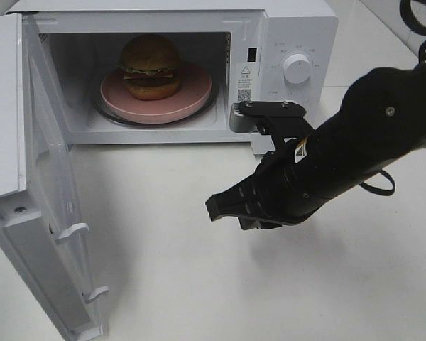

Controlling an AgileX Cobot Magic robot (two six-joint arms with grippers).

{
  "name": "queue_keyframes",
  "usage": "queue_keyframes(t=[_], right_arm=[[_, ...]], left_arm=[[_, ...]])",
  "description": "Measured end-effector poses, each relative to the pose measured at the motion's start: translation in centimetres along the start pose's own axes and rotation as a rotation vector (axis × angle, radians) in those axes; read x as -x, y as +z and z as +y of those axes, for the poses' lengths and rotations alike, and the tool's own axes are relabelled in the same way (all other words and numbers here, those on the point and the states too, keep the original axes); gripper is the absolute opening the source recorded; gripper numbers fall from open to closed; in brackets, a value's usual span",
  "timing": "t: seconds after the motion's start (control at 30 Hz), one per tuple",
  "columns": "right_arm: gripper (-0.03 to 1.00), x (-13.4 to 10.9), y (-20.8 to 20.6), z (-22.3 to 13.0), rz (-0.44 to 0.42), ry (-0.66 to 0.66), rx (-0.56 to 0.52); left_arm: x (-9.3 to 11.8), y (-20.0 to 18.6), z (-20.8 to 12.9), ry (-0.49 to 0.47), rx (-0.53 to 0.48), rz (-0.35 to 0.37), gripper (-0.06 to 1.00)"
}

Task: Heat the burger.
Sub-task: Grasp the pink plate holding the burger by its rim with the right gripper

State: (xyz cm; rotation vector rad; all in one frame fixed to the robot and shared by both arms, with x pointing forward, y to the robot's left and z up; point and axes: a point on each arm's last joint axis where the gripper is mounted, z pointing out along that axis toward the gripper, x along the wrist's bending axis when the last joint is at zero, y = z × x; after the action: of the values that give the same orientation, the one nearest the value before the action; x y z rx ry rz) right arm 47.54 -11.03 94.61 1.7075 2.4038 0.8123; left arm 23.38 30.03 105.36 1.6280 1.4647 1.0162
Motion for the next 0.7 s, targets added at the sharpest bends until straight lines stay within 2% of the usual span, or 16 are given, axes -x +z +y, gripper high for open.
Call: queue_keyframes(t=[0.03,0.1,0.13,0.2,0.23,0.27,0.3,0.33,0.4,0.43,0.5,0.53,0.57,0.6,0.67,0.7], right_arm=[[0.06,-0.1,-0.3,0.3,-0.019,-0.088,-0.048],[0.06,-0.1,-0.5,0.4,-0.031,-0.136,-0.065],[0.07,0.0,-0.9,0.8,-0.055,-0.239,-0.111],[0.07,0.0,-1.1,0.9,-0.070,-0.294,-0.135],[0.07,0.1,-1.5,1.2,-0.094,-0.409,-0.180],[0.07,0.1,-1.5,1.2,-0.094,-0.409,-0.180],[0.08,0.3,-1.9,1.4,-0.114,-0.542,-0.228],[0.08,0.3,-1.9,1.4,-0.114,-0.542,-0.228],[0.09,0.5,-2.6,1.8,-0.132,-0.738,-0.289],[0.09,0.5,-2.6,1.8,-0.132,-0.738,-0.289],[0.09,0.6,-3.1,2.3,-0.128,-0.943,-0.311],[0.09,0.6,-3.1,2.3,-0.128,-0.943,-0.311],[0.10,0.6,-3.1,2.4,-0.116,-1.095,-0.324],[0.10,0.6,-3.1,2.4,-0.116,-1.095,-0.324],[0.12,0.6,-3.2,2.6,-0.093,-1.304,-0.333],[0.12,0.6,-3.2,2.6,-0.093,-1.304,-0.333]], left_arm=[[0.0,0.0,0.0,0.000,0.000,0.000,0.83],[0.0,0.0,0.0,0.000,0.000,0.000,0.83],[0.0,0.0,0.0,0.000,0.000,0.000,0.83],[0.0,0.0,0.0,0.000,0.000,0.000,0.83],[0.0,0.0,0.0,0.000,0.000,0.000,0.83],[0.0,0.0,0.0,0.000,0.000,0.000,0.83],[0.0,0.0,0.0,0.000,0.000,0.000,0.83],[0.0,0.0,0.0,0.000,0.000,0.000,0.83],[0.0,0.0,0.0,0.000,0.000,0.000,0.83],[0.0,0.0,0.0,0.000,0.000,0.000,0.83],[0.0,0.0,0.0,0.000,0.000,0.000,0.83],[0.0,0.0,0.0,0.000,0.000,0.000,0.83],[0.0,0.0,0.0,0.000,0.000,0.000,0.83],[0.0,0.0,0.0,0.000,0.000,0.000,0.83],[0.0,0.0,0.0,0.000,0.000,0.000,0.83],[0.0,0.0,0.0,0.000,0.000,0.000,0.83]])
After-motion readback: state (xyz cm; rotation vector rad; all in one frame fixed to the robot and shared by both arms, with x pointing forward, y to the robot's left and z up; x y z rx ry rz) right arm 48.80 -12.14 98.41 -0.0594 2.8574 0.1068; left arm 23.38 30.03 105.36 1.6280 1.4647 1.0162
